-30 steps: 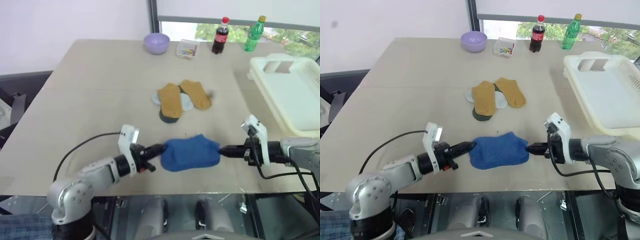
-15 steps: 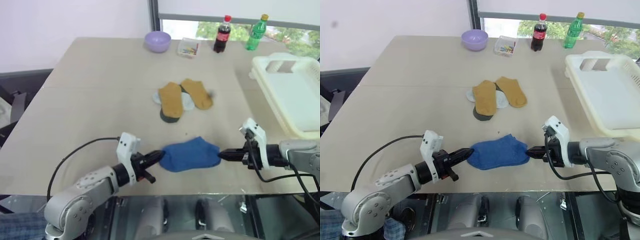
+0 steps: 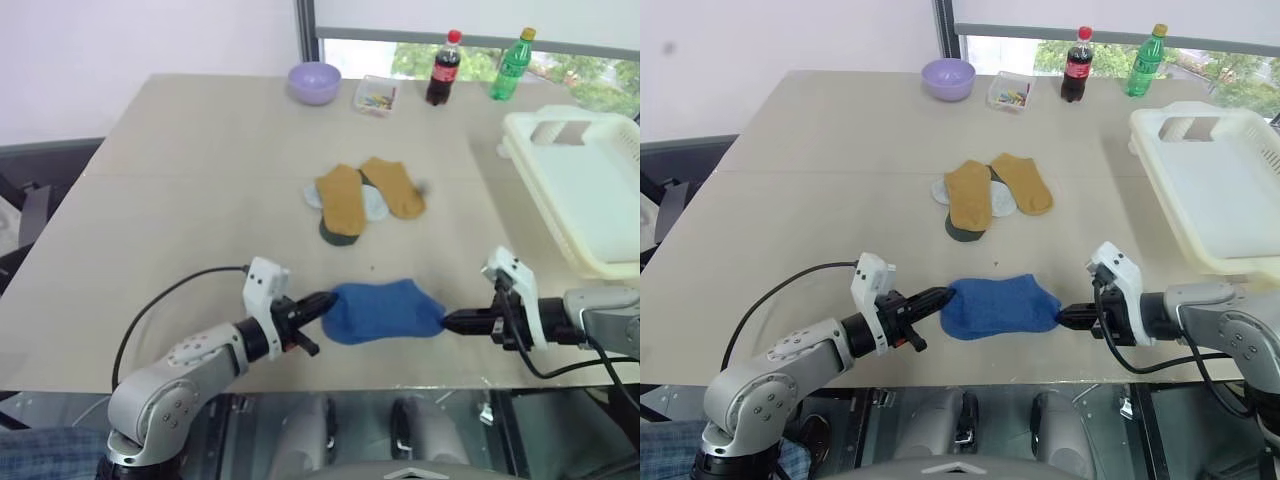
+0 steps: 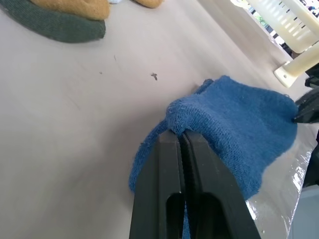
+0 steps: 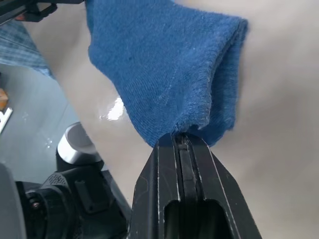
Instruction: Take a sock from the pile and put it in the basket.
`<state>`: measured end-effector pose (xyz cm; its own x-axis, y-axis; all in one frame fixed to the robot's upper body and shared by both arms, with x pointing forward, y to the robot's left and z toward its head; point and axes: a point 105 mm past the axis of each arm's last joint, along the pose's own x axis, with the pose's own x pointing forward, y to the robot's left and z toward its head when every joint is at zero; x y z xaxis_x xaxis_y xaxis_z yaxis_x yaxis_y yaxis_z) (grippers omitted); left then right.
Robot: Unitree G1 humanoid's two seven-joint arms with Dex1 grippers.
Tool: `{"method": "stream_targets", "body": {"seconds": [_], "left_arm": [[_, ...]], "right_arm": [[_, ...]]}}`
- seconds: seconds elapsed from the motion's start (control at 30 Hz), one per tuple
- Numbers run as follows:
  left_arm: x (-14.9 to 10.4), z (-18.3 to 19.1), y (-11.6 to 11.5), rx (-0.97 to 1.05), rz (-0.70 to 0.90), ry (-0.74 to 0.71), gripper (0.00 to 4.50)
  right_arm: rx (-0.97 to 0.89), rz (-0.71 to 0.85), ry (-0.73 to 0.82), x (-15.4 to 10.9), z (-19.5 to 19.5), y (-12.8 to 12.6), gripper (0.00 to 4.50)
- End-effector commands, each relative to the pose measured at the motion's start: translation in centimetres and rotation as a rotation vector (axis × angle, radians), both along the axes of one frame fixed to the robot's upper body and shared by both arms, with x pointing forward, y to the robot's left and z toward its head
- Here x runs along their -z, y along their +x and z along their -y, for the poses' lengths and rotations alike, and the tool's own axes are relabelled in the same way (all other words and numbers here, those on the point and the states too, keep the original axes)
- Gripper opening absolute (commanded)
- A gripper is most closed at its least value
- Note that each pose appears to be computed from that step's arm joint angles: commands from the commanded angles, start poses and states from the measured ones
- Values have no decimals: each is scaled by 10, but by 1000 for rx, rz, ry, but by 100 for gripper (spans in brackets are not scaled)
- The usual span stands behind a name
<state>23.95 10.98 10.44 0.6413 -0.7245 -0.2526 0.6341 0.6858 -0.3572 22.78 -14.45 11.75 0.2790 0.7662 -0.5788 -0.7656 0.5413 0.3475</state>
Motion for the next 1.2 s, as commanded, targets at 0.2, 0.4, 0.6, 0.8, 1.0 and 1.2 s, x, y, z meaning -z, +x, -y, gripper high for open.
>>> {"method": "stream_targets", "body": {"seconds": [0.2,0.4,0.6,0.8,1.0,1.2], "left_arm": [[-1,5,-7,40,10,1,7],[-1,4,-10,33,4,-9,7],[-3,6,-12,50,2,-18,7],[-17,6,-9,48,37,-80,7],[-22,9,-18,87,21,-127,7],[-14,8,-23,98,-9,-95,7]], "right_arm": [[5,51,-16,-4,1,7,0],[15,50,-30,-1,3,9,0],[25,53,-35,1,3,13,0],[39,55,-36,2,3,16,0],[46,59,-37,1,5,18,0],[38,69,-7,-5,3,17,0]]}}
